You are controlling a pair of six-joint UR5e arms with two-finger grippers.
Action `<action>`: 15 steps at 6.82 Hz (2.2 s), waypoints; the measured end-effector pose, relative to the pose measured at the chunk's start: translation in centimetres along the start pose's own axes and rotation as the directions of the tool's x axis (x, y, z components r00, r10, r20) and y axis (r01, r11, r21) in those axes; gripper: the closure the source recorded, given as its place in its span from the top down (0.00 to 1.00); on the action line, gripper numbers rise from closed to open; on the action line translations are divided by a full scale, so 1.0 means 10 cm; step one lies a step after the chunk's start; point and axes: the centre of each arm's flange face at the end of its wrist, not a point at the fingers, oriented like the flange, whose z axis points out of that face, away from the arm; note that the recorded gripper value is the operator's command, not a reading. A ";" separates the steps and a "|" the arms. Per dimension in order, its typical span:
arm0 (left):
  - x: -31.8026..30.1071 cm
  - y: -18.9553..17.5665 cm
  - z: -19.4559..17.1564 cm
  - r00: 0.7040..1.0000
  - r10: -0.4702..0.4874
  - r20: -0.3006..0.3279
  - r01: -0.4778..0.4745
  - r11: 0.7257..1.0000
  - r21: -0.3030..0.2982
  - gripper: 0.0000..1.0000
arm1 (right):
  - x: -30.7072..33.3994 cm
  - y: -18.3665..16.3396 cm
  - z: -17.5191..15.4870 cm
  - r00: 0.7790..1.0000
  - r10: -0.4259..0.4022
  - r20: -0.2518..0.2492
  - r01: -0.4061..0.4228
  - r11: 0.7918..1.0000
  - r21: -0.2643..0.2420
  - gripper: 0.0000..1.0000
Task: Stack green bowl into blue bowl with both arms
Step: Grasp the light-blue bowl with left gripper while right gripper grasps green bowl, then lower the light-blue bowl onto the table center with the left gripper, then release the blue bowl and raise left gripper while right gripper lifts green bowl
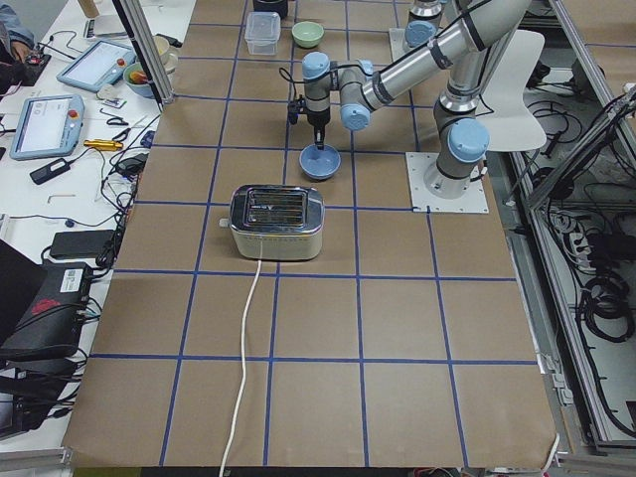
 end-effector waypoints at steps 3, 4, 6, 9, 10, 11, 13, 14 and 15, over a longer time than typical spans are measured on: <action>1.17 -0.32 -0.69 0.994 -0.063 -0.090 0.069 0.996 0.055 0.00 | 0.09 0.08 0.93 1.000 0.001 0.016 -0.002 1.000 0.022 0.93; 1.64 -0.33 -0.69 0.983 -0.114 -0.143 0.122 0.992 0.046 0.00 | 0.10 0.05 1.16 1.000 0.003 0.022 -0.003 1.000 0.020 0.59; 2.33 -0.40 -0.47 0.969 -0.158 -0.192 0.168 0.985 0.037 0.00 | 0.09 0.02 1.37 0.999 0.006 0.039 -0.006 1.000 0.001 0.00; 2.80 -0.63 -0.19 0.970 -0.178 -0.165 0.188 0.981 0.045 0.99 | 0.10 0.03 1.40 0.999 0.011 0.044 -0.011 1.000 -0.017 0.00; 2.80 -0.67 -0.13 0.974 -0.183 -0.133 0.193 0.979 0.059 1.00 | 0.12 0.02 1.34 0.999 0.015 0.043 -0.014 1.000 -0.014 0.00; 2.76 -0.71 -0.20 0.976 -0.186 -0.113 0.196 0.977 0.088 1.00 | 0.14 0.00 1.21 0.999 0.017 0.046 -0.016 1.000 -0.009 0.00; 2.39 -0.91 -0.77 0.977 -0.175 -0.121 0.192 0.971 0.144 1.00 | 0.13 -0.06 0.73 0.996 0.018 0.088 -0.016 0.999 -0.027 0.00; 2.04 -0.97 -1.14 0.984 -0.138 -0.111 0.153 0.979 0.138 1.00 | 0.09 -0.13 0.47 0.991 0.020 0.133 -0.014 0.999 -0.046 0.00; 1.60 -0.97 -1.47 0.992 -0.092 -0.092 0.103 0.987 0.120 1.00 | 0.02 -0.20 0.18 0.983 0.020 0.181 -0.010 0.998 -0.058 0.00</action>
